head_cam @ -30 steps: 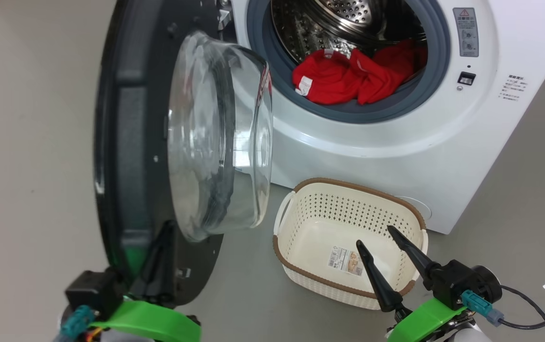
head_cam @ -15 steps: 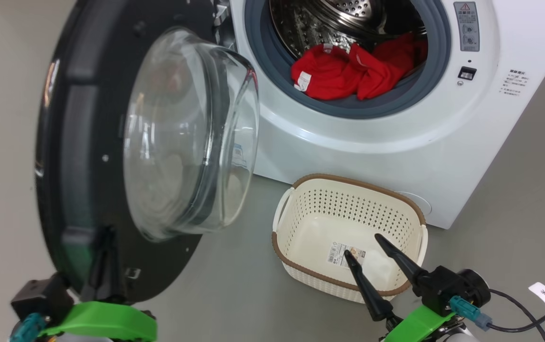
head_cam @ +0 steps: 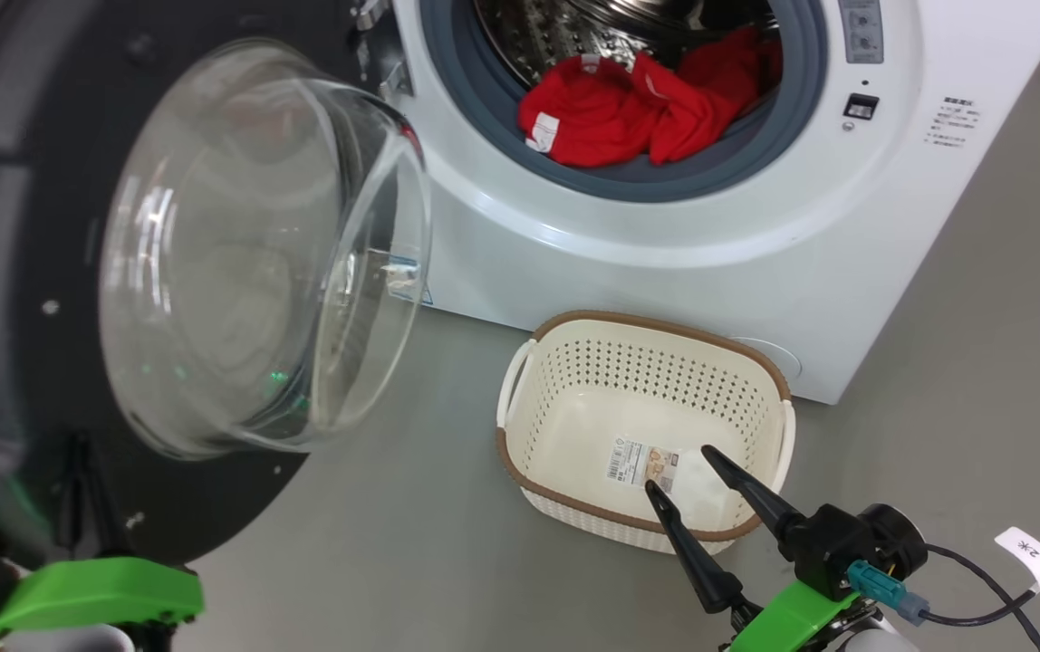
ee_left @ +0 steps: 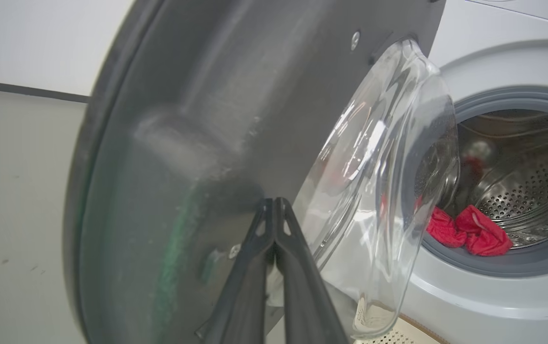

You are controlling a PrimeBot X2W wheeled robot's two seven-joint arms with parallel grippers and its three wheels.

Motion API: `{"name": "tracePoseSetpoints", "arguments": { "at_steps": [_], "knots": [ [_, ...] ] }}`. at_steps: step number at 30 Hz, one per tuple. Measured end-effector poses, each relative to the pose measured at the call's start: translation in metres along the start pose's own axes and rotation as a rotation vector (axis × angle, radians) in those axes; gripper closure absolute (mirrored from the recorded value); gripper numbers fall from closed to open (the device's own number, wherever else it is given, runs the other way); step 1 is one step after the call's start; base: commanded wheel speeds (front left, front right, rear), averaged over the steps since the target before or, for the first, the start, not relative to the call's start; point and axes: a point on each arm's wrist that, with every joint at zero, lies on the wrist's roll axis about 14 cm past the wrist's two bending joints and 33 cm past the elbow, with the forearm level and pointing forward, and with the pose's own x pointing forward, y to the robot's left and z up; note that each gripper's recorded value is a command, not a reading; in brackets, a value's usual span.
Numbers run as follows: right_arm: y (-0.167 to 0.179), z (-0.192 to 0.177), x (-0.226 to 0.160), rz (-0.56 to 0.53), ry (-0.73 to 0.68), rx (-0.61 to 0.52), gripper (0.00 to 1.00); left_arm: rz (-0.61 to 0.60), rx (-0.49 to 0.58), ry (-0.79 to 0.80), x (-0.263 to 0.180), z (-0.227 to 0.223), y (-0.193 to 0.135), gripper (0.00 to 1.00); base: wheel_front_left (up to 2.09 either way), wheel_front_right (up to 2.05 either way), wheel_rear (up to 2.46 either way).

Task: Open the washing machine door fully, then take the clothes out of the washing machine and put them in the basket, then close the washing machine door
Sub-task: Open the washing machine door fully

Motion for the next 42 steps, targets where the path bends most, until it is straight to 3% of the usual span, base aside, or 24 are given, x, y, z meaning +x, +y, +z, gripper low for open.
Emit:
{"name": "tracePoseSetpoints", "arguments": {
  "at_steps": [20, 32, 42],
  "knots": [
    [-0.031, -0.012, 0.004, -0.039, 0.024, 0.011, 0.0, 0.113, 0.013, -0.028, 0.047, 0.003, 0.024, 1.0, 0.0, 0.0, 0.0],
    [-0.04, -0.021, 0.011, -0.033, 0.041, 0.013, 0.0, 0.228, 0.008, -0.039, 0.06, 0.006, 0.061, 1.0, 0.0, 0.0, 0.0],
    [-0.048, -0.026, 0.008, -0.052, 0.052, 0.03, 0.0, 0.254, 0.025, -0.054, 0.067, 0.011, 0.077, 1.0, 0.0, 0.0, 0.0]
  ]
}}
